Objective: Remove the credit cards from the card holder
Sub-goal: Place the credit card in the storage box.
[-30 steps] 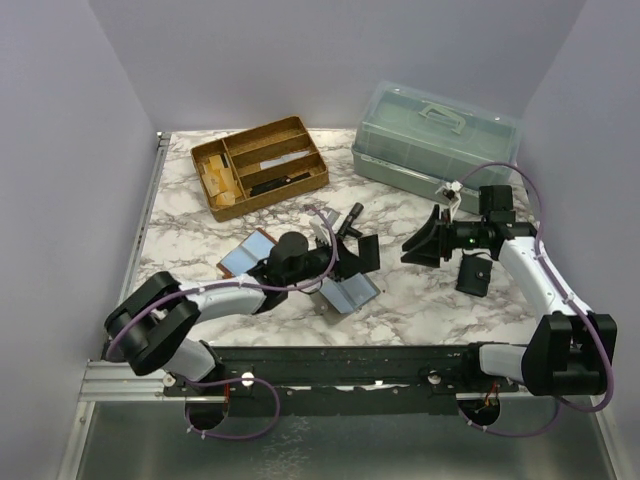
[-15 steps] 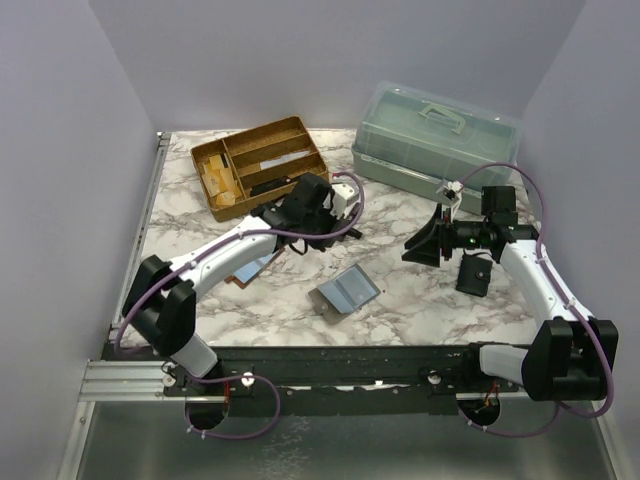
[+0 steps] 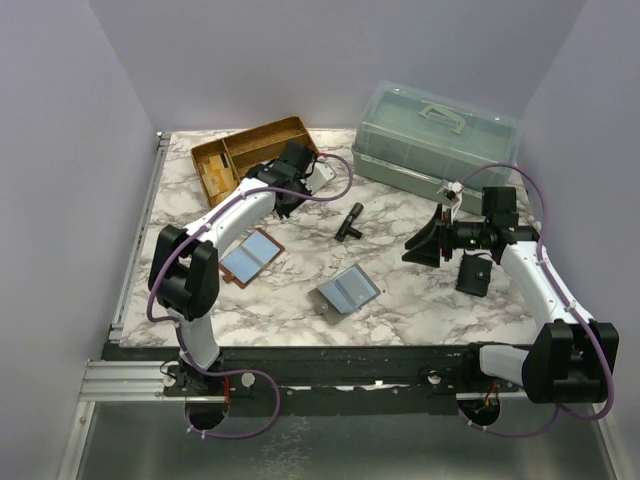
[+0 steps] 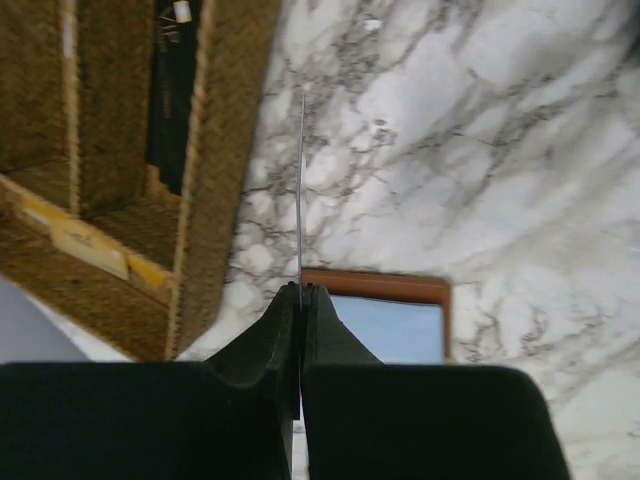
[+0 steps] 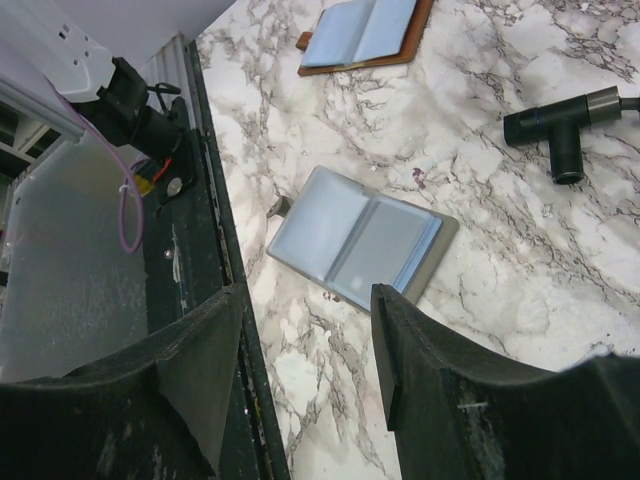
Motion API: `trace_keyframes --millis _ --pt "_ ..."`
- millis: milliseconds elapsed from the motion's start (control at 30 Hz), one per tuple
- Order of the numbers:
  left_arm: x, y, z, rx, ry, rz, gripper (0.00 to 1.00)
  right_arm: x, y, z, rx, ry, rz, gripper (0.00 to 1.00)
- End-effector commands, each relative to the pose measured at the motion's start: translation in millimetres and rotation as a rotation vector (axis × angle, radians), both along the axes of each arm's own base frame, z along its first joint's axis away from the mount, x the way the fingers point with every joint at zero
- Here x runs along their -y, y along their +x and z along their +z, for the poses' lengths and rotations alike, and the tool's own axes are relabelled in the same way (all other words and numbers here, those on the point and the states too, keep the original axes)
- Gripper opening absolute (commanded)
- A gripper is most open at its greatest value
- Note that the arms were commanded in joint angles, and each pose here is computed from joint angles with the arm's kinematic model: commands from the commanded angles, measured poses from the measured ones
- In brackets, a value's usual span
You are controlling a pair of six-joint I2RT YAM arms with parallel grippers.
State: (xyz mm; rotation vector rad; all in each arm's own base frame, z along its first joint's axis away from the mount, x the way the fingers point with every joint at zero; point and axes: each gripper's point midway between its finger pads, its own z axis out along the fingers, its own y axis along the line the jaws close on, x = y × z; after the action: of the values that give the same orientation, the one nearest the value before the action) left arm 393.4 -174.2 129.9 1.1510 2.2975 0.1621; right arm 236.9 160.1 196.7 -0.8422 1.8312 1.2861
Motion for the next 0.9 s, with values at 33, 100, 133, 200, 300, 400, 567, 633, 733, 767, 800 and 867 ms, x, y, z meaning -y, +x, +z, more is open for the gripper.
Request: trace_keyframes --millis 33,100,133,200,300,400,567,633,733,767,800,867 --pt "-44.5 39.5 8.2 0.024 0.191 -0.029 0.0 1.2 -1.2 -2.1 0.01 -0.001 -0.006 0.6" --pt "-51.2 55.2 10.6 0.026 0.182 -0.019 0.0 0.8 -1.4 -2.5 0.006 0.001 -0.004 0.6" --pt "-54.3 62.6 11.3 0.027 0.186 -0.017 0.0 0.6 -1.5 -2.7 0.005 0.002 -0.003 0.6" --pt "-58.1 76.5 10.9 0.032 0.209 -0.018 0.0 0.9 -1.2 -2.9 0.003 0.003 -0.003 0.6" --pt "-59.3 93.5 13.7 0.043 0.248 -0.033 0.0 0.4 -2.3 -3.0 0.001 0.008 0.001 0.6" --pt "-61.2 104.8 5.6 0.033 0.259 -0.053 0.0 0.1 -2.9 -2.9 0.0 0.012 0.003 0.6" --pt "-63.3 111.4 -8.9 0.005 0.255 -0.067 0.0 0.0 -3.4 -1.8 0.004 0.013 0.005 0.6" --pt "-59.6 112.1 -11.0 -0.001 0.241 -0.081 0.0 -0.1 -3.9 -1.3 0.006 0.014 0.006 0.6" --pt "-55.0 114.4 -14.5 -0.006 0.225 -0.101 0.01 -0.5 -4.1 -1.5 0.002 0.018 0.009 0.6" --pt "-53.6 115.9 -15.7 -0.007 0.218 -0.108 0.02 -0.5 -4.2 -1.6 0.001 0.019 0.01 0.6" --pt "-52.5 117.8 -17.3 -0.009 0.206 -0.113 0.03 -0.5 -4.1 -2.0 -0.001 0.019 0.01 0.6" --pt "-50.8 120.5 -21.4 -0.018 0.186 -0.122 0.04 -0.5 -4.3 -2.1 0.001 0.019 0.011 0.6"
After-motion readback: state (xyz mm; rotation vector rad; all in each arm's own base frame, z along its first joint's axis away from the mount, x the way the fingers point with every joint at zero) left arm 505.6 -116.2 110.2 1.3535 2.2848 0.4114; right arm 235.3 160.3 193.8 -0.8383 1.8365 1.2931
